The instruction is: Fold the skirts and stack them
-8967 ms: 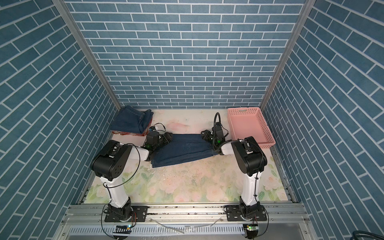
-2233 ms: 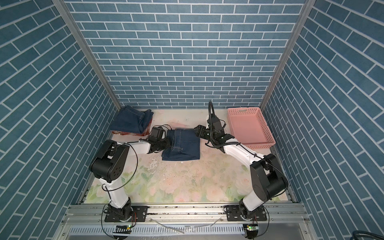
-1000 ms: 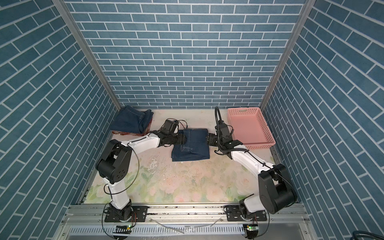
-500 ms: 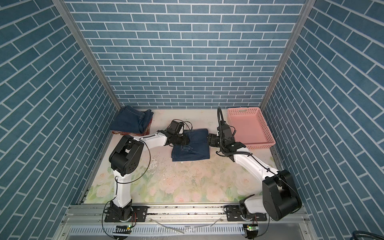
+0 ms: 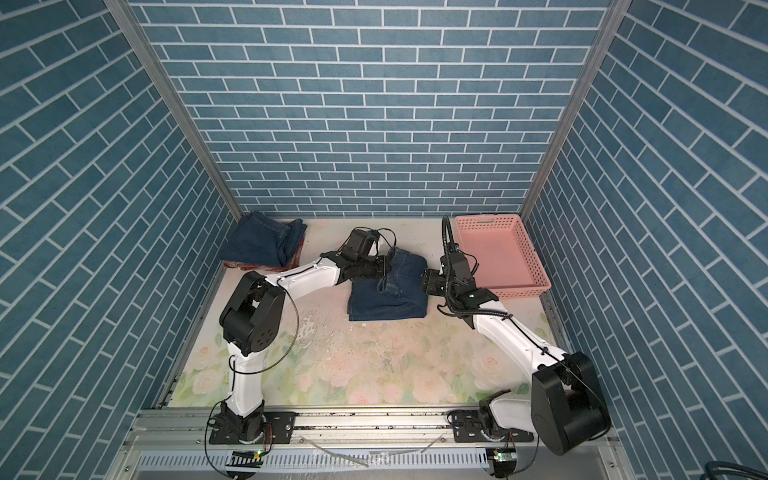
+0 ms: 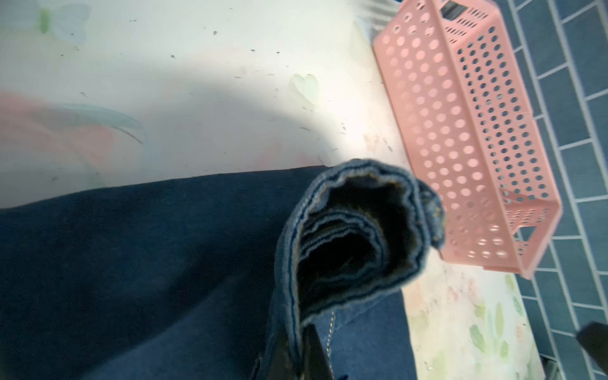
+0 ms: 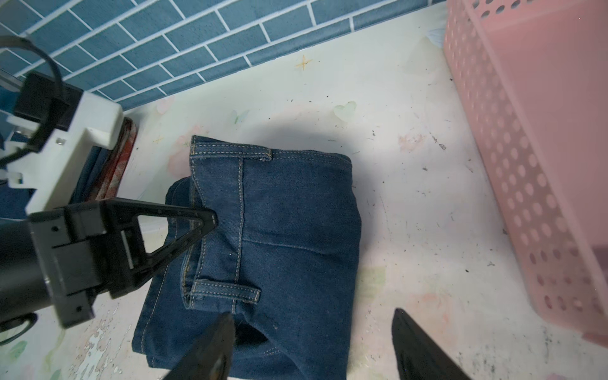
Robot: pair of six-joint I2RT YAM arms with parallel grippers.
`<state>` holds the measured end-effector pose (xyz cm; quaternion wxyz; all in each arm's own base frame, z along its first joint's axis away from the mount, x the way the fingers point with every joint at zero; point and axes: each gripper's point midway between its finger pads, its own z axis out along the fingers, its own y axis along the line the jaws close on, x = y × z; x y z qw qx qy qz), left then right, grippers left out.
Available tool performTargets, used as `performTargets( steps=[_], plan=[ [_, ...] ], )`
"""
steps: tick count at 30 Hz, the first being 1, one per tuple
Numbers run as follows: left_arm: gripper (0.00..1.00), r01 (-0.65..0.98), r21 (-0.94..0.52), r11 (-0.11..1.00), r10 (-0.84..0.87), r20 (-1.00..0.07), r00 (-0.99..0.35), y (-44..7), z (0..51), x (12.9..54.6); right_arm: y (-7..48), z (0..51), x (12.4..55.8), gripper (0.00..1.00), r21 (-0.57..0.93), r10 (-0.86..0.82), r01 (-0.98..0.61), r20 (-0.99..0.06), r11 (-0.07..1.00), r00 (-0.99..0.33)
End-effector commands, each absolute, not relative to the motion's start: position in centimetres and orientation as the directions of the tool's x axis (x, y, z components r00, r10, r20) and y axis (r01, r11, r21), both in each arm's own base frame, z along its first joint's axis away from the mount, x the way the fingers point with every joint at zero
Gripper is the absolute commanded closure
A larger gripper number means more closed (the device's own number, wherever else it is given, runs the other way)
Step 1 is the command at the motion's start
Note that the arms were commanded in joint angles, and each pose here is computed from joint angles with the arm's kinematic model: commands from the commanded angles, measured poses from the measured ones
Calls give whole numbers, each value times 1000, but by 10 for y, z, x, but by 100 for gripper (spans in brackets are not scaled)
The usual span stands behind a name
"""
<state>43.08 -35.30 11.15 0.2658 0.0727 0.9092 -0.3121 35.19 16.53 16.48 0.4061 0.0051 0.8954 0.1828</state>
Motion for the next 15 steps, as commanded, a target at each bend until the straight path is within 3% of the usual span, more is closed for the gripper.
performTargets(
  steps=[1,15],
  plan=[
    [100,300,-566,768,-86,-555,-828,-356,150,427,155,158,346,25,275,114,-143,-738,951,-666],
    [100,257,-624,738,-207,-571,-794,-337,208,403,153,153,348,25,254,97,-148,-747,956,-658]
  ],
)
